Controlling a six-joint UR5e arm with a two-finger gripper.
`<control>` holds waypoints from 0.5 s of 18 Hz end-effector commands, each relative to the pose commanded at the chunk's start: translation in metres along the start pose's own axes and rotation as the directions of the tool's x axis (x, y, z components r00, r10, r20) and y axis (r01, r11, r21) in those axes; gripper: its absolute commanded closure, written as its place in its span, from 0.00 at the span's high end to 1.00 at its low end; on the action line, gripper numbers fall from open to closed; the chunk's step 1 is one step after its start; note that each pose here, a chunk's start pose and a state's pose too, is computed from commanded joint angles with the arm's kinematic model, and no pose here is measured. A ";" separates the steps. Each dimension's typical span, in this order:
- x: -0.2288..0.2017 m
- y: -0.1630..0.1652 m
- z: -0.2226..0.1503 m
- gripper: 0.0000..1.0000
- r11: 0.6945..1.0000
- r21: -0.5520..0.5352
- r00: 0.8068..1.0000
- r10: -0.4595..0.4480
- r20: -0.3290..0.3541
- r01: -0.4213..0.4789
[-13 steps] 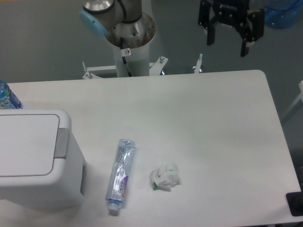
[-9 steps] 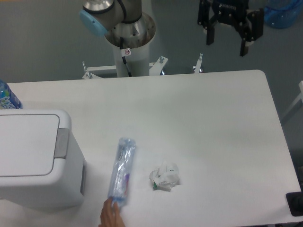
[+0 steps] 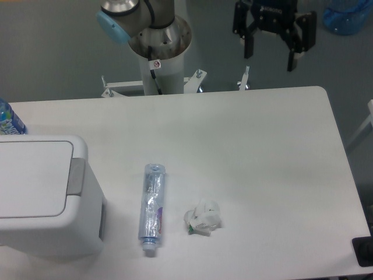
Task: Open the trash can
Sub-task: 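Move the open gripper down and over toward the trash can lid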
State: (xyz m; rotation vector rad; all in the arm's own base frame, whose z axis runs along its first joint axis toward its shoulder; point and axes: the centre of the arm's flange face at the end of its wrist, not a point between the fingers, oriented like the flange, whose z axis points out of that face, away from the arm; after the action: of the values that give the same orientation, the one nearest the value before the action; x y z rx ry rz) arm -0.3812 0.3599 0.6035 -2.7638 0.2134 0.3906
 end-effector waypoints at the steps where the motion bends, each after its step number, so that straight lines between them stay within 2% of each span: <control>1: 0.007 -0.018 0.007 1.00 0.999 0.017 0.999 -0.034 0.004 0.034; 3: 0.022 -0.048 0.020 1.00 0.992 0.040 0.993 -0.121 -0.006 0.121; 5: 0.031 -0.068 0.029 1.00 0.972 0.071 0.975 -0.223 -0.008 0.223; 7: 0.049 -0.100 0.042 1.00 0.953 0.105 0.959 -0.284 -0.024 0.285; 8: 0.053 -0.108 0.047 1.00 0.936 0.116 0.943 -0.333 -0.030 0.334; 9: 0.053 -0.112 0.052 1.00 0.911 0.120 0.919 -0.393 -0.038 0.395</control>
State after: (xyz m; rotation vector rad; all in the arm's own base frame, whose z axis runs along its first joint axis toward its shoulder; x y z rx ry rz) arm -0.3216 0.4773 0.5754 -2.5970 -0.3063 0.2422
